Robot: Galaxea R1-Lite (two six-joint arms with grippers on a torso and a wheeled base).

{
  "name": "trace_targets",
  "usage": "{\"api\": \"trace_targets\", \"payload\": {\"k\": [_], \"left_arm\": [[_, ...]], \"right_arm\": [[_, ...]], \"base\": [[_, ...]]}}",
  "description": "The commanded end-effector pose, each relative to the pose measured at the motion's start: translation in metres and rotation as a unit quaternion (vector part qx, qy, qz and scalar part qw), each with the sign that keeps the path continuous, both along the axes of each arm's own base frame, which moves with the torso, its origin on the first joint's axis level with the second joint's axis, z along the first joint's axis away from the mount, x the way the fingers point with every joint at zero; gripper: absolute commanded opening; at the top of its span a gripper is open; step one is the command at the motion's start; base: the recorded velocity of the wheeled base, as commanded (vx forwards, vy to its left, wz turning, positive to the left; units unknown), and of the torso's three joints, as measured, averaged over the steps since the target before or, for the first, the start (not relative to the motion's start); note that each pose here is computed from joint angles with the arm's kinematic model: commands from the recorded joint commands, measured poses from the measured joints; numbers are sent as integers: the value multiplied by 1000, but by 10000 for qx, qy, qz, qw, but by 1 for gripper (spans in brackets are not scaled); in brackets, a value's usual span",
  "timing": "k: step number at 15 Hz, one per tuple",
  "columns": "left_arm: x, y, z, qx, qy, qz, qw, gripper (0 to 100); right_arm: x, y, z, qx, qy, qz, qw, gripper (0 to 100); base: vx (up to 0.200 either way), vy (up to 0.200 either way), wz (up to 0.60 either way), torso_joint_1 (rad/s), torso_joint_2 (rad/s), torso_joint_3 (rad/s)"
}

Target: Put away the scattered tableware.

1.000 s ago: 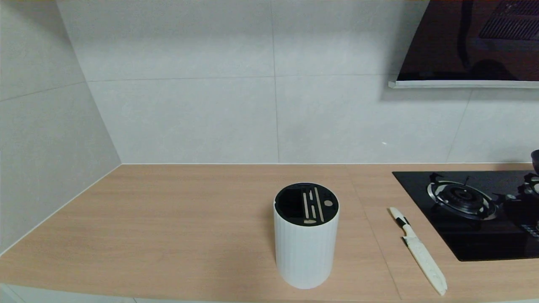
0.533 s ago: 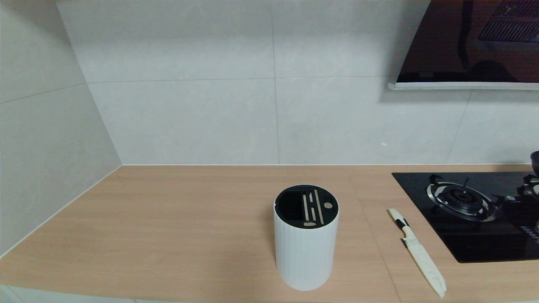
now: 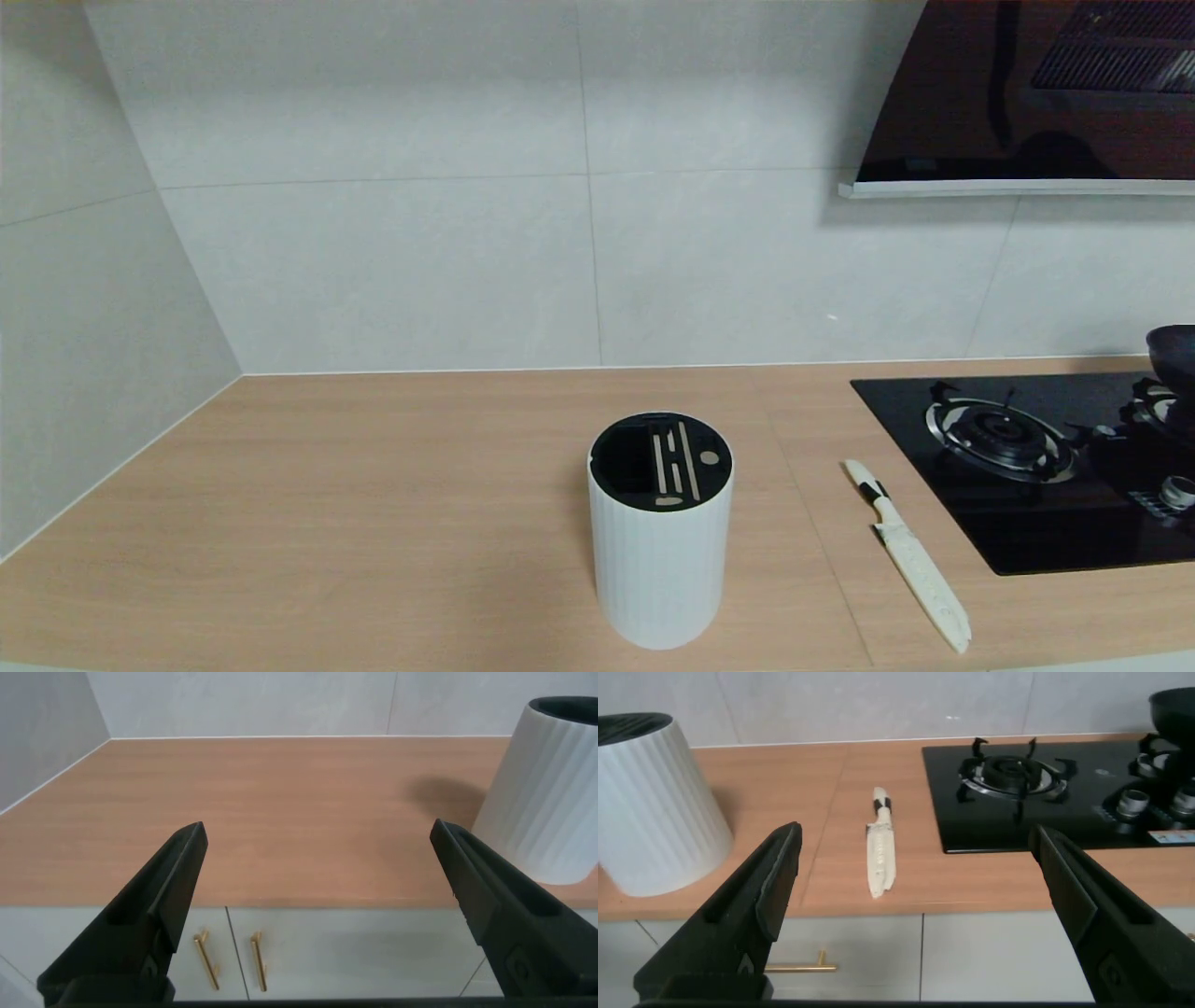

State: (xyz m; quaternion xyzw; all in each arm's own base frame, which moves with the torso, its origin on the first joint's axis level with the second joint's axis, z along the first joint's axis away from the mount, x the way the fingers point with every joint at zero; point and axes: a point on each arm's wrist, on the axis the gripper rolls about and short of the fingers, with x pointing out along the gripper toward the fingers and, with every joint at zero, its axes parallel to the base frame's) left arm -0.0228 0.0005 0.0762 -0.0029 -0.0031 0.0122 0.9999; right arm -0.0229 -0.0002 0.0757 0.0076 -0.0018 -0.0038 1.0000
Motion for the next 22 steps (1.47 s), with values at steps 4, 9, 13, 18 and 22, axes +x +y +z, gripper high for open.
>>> {"api": "trace_targets", "payload": {"k": [4, 9, 13, 18, 22], "left_arm": [[0, 0, 0, -2, 0, 0, 10000, 100], [0, 0, 0, -2, 0, 8, 10000, 100], [0, 0, 0, -2, 0, 8, 10000, 100], [0, 0, 0, -2, 0, 8, 10000, 100], [0, 0, 0, -2, 0, 8, 10000, 100]], "right_arm": [[0, 0, 0, -7, 3, 0, 10000, 100], [0, 0, 0, -114, -3, -62, 9999, 100], [-1, 0, 51, 32, -43, 177, 9998, 100], [77, 4, 125, 6, 1280, 533, 9903, 100], [144, 9, 127, 75, 1945, 855, 9771, 100]], "base": [[0, 0, 0, 0, 0, 0], [0, 0, 0, 0, 0, 0], [0, 0, 0, 0, 0, 0], [0, 0, 0, 0, 0, 0], [0, 0, 0, 0, 0, 0]]}}
